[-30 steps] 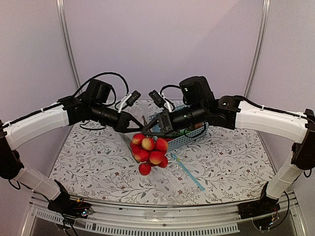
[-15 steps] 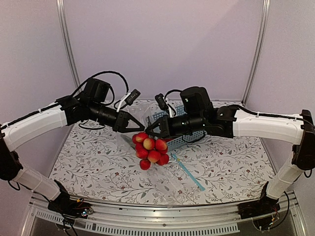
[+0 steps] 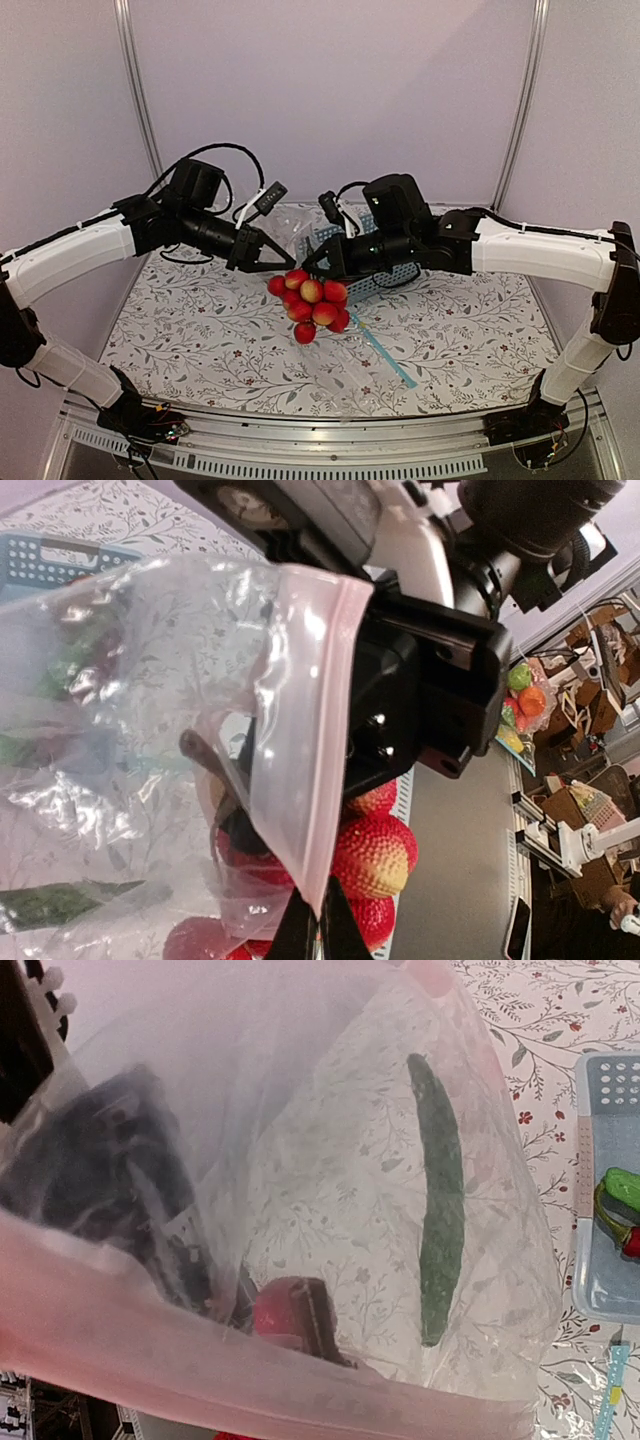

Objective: Place the food in the zip-top bag and seal the zipper
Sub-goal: Place the fake fruit in the zipper food storage bag.

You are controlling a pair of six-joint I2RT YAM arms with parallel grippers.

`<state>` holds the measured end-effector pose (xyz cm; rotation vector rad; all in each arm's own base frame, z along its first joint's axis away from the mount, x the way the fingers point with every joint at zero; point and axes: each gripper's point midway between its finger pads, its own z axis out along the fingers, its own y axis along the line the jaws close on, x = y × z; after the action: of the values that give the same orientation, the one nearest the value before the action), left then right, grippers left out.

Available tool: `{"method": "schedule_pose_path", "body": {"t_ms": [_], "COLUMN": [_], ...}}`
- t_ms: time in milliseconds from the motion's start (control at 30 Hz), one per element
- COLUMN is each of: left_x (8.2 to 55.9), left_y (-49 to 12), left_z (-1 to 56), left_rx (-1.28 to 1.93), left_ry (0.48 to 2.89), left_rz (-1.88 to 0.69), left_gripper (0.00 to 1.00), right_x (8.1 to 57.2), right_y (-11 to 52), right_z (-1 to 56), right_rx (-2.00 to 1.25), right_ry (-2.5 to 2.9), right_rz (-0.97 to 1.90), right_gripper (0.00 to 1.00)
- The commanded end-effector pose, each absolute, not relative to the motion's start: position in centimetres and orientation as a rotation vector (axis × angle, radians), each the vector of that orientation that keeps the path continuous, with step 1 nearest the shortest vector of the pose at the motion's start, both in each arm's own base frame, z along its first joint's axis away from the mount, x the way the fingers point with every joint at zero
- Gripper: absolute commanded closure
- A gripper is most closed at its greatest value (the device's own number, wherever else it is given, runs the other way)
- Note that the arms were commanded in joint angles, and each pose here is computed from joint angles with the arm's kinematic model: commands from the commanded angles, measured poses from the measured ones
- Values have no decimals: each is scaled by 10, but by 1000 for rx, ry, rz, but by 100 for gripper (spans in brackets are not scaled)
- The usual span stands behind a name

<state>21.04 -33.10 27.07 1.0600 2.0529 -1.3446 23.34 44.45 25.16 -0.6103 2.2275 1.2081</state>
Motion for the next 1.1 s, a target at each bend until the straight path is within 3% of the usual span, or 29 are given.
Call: {"method": "schedule_pose_path", "body": {"t_ms": [0,300,500,1067], "left_x": [188,193,213,226], "left_y": [-337,-337,-332,-331], "left_z": [278,267,249,239], "left_rx": [1161,1158,1079,1018], "left_ry": [1995,2047,2141,2199], "left_rz": [-1405,-1318,-1164,-1084], "left_gripper": [100,100,100,100], "right_x": [263,287,278,270], "right_y": [429,407,407,396], "right_z": [273,289,315,348], "right_rx": [-463,-303,-320,-271], "right_ry": [2204,2189,2135,2081], "right_rz": [1206,1247,1361,1533], "right_gripper": [100,100,100,100]}}
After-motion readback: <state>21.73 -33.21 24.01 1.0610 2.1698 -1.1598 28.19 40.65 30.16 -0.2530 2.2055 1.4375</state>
